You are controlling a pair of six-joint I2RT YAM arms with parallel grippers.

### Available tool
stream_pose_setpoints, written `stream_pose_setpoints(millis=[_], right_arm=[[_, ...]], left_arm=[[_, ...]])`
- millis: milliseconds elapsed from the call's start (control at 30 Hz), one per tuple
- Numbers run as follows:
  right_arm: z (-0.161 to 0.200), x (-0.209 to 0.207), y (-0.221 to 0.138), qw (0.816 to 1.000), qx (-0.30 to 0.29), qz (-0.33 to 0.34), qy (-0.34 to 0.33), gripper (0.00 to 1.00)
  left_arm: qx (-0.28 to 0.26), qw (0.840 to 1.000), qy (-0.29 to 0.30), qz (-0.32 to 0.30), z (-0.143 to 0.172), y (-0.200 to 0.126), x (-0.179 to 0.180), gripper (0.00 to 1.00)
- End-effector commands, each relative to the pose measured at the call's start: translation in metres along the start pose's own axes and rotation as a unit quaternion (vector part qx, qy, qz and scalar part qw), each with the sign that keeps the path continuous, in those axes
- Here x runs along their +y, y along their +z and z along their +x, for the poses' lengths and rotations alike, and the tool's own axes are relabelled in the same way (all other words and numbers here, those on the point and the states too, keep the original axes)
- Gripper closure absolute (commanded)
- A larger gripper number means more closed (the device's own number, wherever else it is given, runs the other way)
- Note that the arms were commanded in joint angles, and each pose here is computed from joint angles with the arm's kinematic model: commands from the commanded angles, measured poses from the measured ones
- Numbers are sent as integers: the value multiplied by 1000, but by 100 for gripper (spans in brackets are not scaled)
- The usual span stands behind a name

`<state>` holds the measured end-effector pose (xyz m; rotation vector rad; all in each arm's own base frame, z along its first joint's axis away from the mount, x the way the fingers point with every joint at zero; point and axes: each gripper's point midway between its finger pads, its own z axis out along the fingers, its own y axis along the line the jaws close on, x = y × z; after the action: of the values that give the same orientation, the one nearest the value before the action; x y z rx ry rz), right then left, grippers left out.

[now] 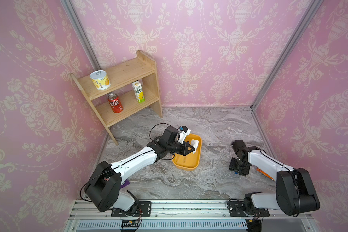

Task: Wipe the exteriors of test tubes
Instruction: Pick up the test tube at the center of the board.

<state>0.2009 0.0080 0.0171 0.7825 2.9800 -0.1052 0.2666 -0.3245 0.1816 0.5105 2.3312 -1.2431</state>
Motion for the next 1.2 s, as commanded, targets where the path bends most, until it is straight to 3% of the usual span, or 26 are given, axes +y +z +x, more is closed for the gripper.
stream_pose_setpoints(millis=[0,833,1167], right_arm=[[-8,4,-2,1000,-4,-5,-4,51],[11,25,3,996,51,-50,-50,65],[19,31,6,994,55,-19,-89,71]], left_arm=[[5,1000,-10,3,3,0,3,90],[-3,1000,-3,-1,1,-8,0,90],[-3,1000,-3,-3,1,-8,1,90]])
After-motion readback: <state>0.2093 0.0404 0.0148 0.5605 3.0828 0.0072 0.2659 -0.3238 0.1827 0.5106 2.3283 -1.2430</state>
